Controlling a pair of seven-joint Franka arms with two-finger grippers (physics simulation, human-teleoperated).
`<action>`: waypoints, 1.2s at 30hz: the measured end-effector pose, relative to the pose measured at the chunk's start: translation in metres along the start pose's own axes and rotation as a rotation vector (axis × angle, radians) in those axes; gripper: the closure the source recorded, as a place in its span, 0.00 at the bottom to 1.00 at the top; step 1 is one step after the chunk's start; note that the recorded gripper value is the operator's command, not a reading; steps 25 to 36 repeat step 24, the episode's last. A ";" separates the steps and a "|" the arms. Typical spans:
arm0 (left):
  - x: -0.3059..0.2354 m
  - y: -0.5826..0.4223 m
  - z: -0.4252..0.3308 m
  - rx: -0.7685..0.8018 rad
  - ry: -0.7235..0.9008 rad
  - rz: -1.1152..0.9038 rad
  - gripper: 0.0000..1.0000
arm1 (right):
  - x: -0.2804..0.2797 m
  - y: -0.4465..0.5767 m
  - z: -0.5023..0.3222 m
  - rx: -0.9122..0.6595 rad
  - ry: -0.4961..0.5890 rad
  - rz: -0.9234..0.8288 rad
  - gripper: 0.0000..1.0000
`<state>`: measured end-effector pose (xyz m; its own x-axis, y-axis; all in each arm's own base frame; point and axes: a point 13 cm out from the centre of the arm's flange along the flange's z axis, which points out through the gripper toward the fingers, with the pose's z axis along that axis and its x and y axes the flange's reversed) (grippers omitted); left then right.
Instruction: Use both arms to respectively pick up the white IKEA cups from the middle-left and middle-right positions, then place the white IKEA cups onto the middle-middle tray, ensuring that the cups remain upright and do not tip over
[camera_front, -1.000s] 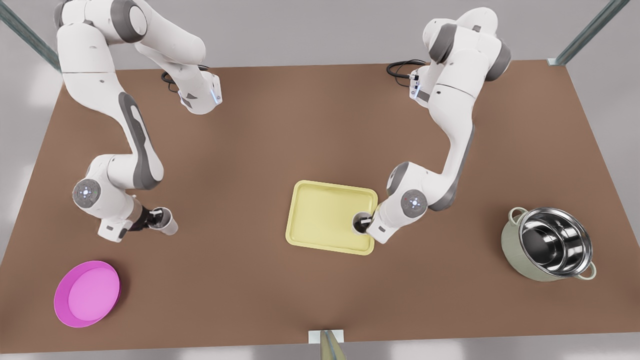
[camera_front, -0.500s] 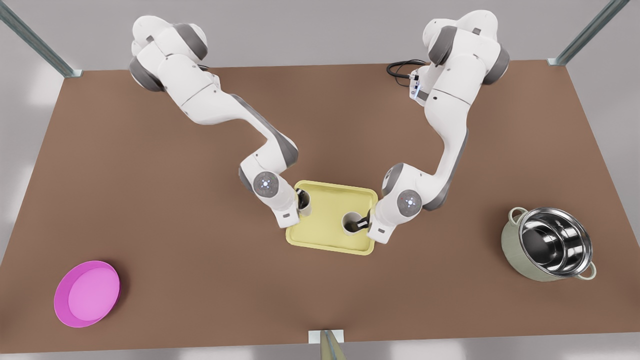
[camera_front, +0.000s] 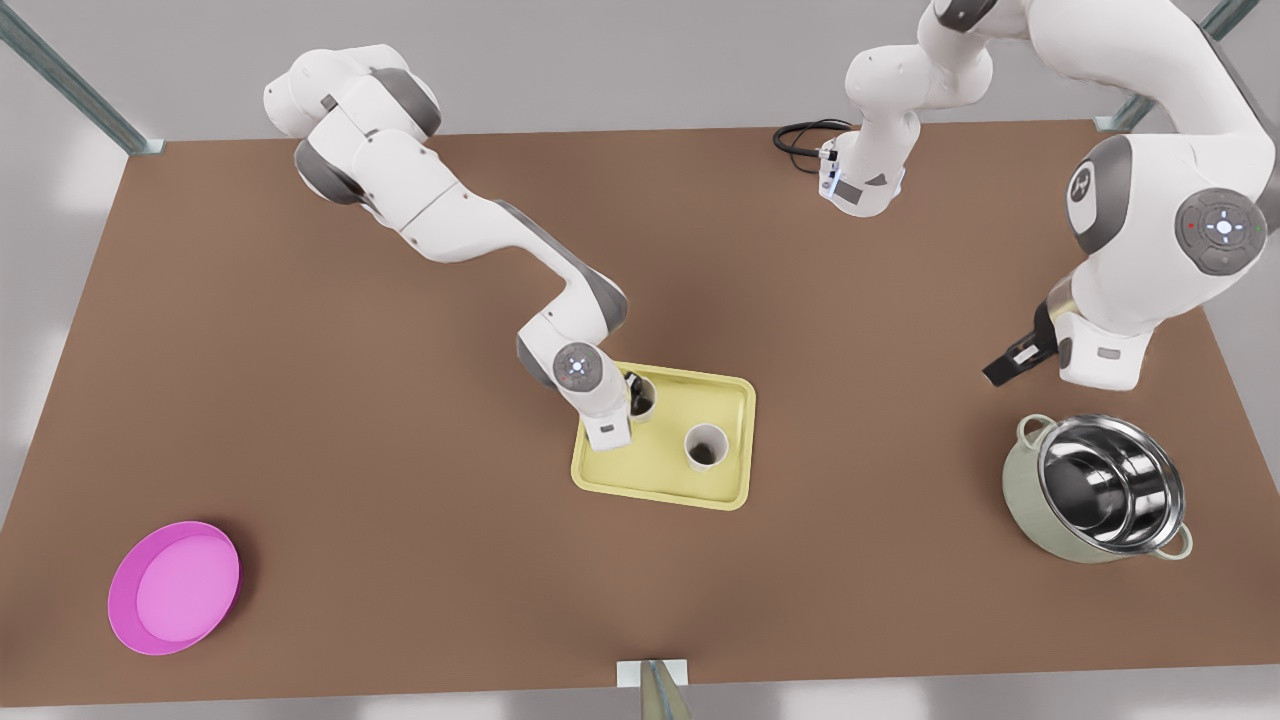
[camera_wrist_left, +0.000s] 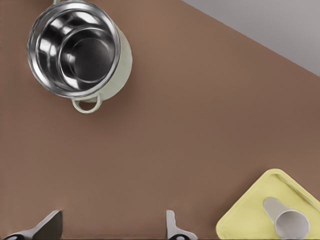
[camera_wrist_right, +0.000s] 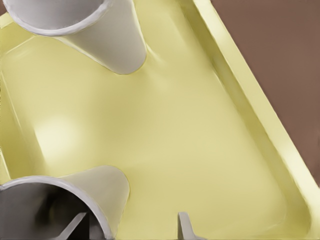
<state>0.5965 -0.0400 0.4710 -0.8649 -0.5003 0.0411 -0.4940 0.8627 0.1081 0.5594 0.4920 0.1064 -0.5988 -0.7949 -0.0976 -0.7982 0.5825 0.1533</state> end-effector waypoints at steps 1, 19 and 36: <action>0.006 0.004 0.002 -0.012 0.025 0.026 0.00 | -0.003 0.002 -0.005 -0.004 -0.005 0.010 0.00; 0.045 0.024 0.011 -0.021 0.208 0.326 0.00 | 0.273 -0.300 -0.375 0.263 0.149 0.790 0.00; 0.047 0.025 0.012 -0.019 0.218 0.370 0.00 | 0.351 -0.245 -0.440 0.237 0.150 0.890 0.00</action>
